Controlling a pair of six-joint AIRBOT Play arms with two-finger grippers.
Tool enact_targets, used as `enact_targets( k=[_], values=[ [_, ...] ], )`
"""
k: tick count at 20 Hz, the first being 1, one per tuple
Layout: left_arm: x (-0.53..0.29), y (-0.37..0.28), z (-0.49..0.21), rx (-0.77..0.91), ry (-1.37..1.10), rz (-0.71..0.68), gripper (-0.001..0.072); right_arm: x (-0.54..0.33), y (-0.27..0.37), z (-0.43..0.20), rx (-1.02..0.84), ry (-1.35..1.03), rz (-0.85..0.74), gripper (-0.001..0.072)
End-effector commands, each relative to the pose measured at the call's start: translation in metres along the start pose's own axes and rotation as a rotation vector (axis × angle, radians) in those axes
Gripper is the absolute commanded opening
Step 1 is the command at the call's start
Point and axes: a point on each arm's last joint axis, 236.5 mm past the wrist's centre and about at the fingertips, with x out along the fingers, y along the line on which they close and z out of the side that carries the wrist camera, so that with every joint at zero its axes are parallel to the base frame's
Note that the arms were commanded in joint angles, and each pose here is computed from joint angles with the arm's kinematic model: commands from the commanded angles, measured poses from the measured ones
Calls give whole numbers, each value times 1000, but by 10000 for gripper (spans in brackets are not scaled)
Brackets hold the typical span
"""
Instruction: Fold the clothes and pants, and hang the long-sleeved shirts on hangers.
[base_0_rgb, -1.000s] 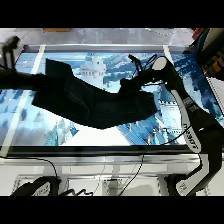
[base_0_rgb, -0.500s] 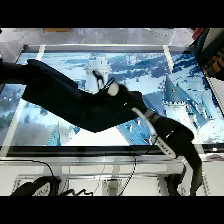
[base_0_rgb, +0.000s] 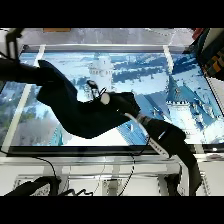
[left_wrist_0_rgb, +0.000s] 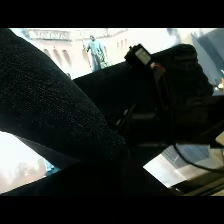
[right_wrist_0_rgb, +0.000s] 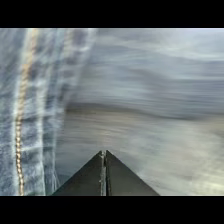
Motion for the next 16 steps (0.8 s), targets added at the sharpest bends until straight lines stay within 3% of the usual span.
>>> enact_targets(
  k=[1, 6, 11, 12, 13, 14, 16],
  values=[
    [43, -24, -15, 21, 110, -57, 25, -61, -111, 0, -11, 119, -242, 43],
    [137, -91, -51, 79, 266, -155, 25, -172, -209, 27, 112, 61, -335, 43],
    [216, -204, -44, -46, 149, -418, 38, -249, -246, 45, 196, -62, -379, 43],
    [229, -214, -39, -53, 98, -424, 193, -258, -250, 46, 205, -76, -385, 43],
    [242, -219, -34, -53, 54, -416, 555, -266, -254, 46, 215, -83, -390, 43],
    [251, -218, -31, -47, 26, -402, 697, -271, -258, 43, 227, -80, -394, 44],
    [257, -214, -27, -19, -1, -393, 706, -277, -267, 35, 198, -46, -400, 43]
  ],
)
